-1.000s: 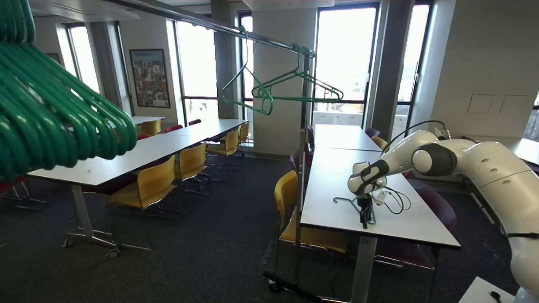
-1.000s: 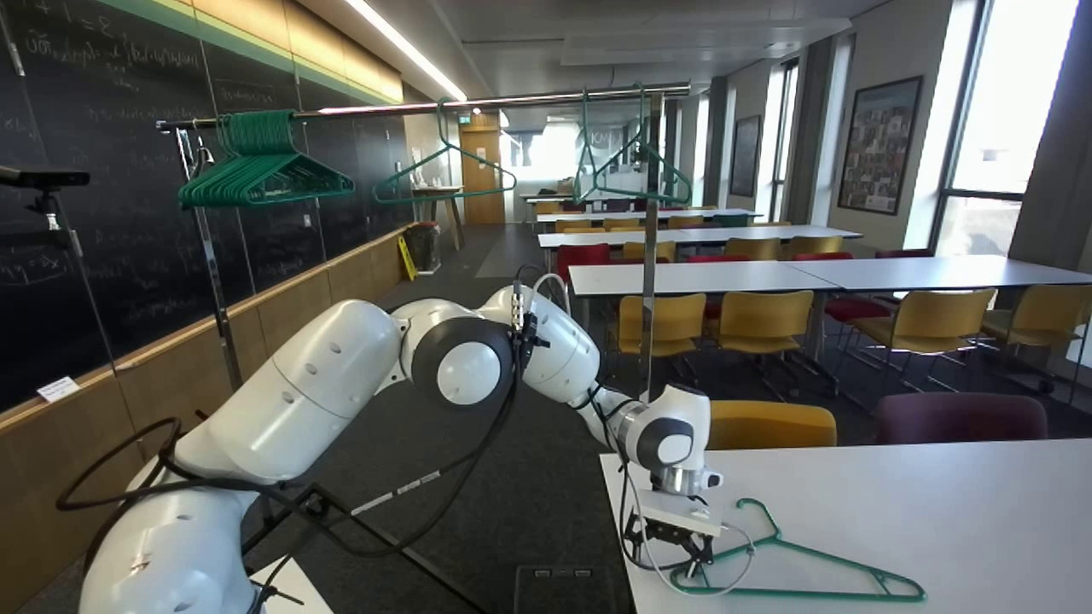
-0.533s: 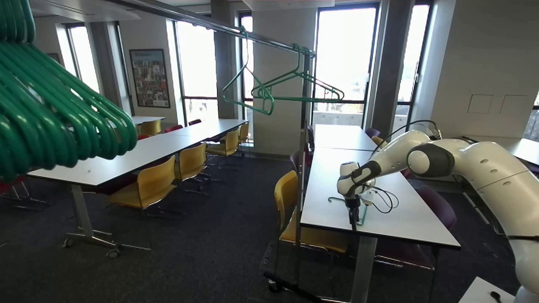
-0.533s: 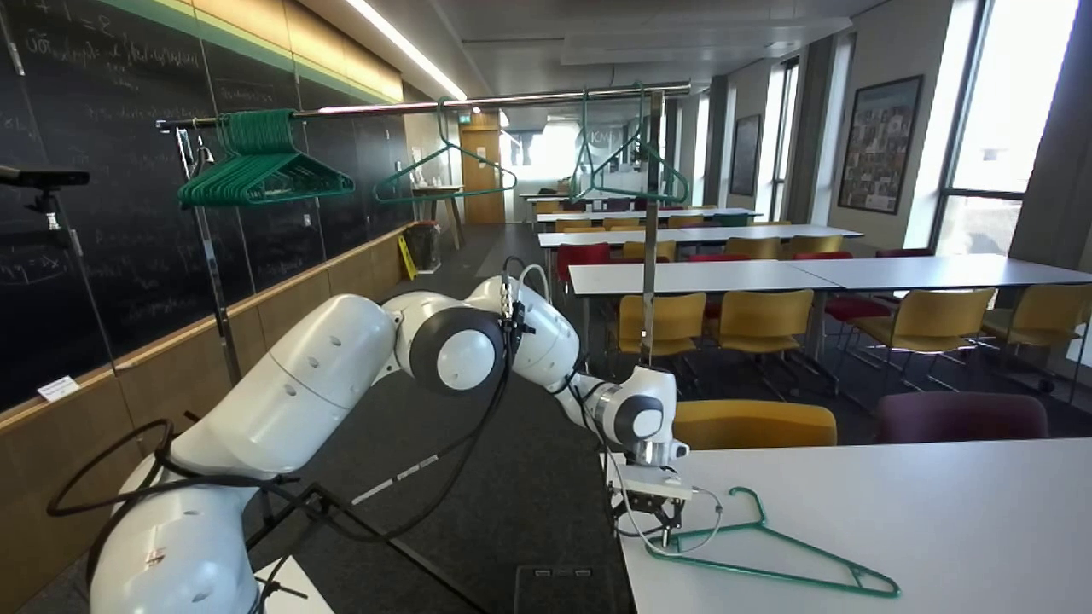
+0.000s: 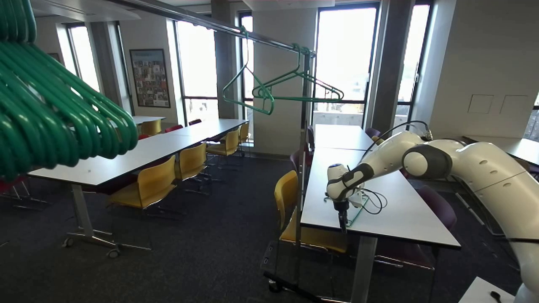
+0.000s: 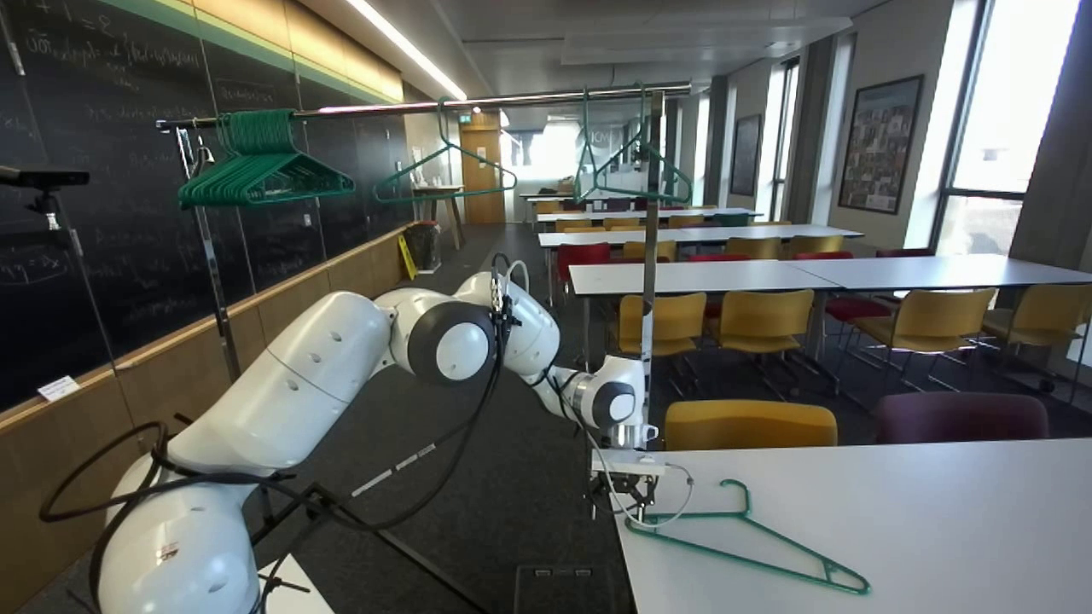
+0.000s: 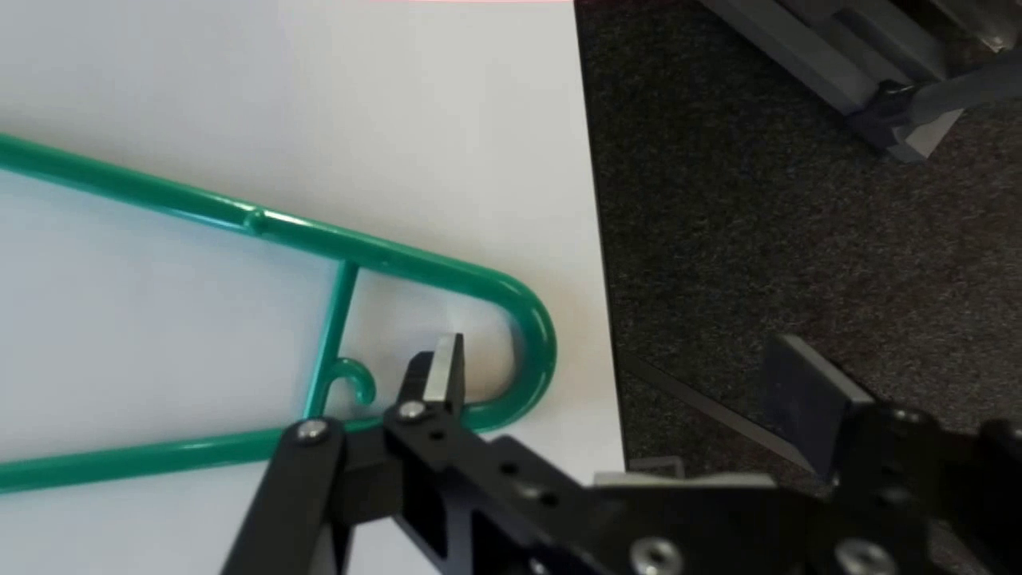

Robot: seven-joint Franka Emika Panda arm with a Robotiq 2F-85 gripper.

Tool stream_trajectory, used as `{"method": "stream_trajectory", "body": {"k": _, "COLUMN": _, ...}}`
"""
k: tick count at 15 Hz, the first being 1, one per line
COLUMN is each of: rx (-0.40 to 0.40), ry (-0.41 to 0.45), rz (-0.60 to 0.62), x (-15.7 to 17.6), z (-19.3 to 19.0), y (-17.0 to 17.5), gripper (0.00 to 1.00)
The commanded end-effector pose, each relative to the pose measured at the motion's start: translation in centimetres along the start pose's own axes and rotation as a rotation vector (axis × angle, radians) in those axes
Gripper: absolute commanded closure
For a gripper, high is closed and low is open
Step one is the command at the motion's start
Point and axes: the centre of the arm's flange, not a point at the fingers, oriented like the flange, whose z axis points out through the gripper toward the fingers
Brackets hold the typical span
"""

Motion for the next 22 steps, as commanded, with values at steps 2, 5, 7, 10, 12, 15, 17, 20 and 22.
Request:
{"method": "stream_trajectory", "body": {"k": 2, "rx": -0.004, "ry": 0.003, "rz": -0.020, "x": 0.1, "z": -2.0, "y": -1.4, "gripper": 0.00}}
{"method": "stream_trajectory", "body": {"k": 5, "rx": -0.001, "ry": 0.016, "rz": -0.031, "x": 0.7, "z": -2.6, "y": -2.0, "gripper": 0.00}}
{"method": "stream_trajectory", "body": {"k": 7, "rx": -0.001, "ry": 0.023, "rz": -0.036, "x": 1.0, "z": -3.0, "y": -2.3, "gripper": 0.00}}
{"method": "stream_trajectory", "body": {"k": 10, "rx": 0.008, "ry": 0.031, "rz": -0.043, "x": 1.2, "z": -3.3, "y": -2.6, "gripper": 0.00}}
{"method": "stream_trajectory", "body": {"k": 12, "rx": 0.009, "ry": 0.035, "rz": -0.043, "x": 1.0, "z": -3.5, "y": -2.5, "gripper": 0.00}}
{"method": "stream_trajectory", "body": {"k": 15, "rx": 0.001, "ry": 0.044, "rz": -0.028, "x": 0.2, "z": -4.1, "y": -1.7, "gripper": 0.00}}
{"method": "stream_trajectory", "body": {"k": 17, "rx": -0.025, "ry": 0.052, "rz": -0.009, "x": -0.8, "z": -4.8, "y": -0.8, "gripper": 0.00}}
{"method": "stream_trajectory", "body": {"k": 20, "rx": -0.076, "ry": 0.049, "rz": 0.037, "x": -2.8, "z": -5.5, "y": 1.6, "gripper": 0.00}}
{"method": "stream_trajectory", "body": {"k": 22, "rx": -0.081, "ry": 0.037, "rz": 0.076, "x": -4.5, "z": -5.2, "y": 3.8, "gripper": 0.00}}
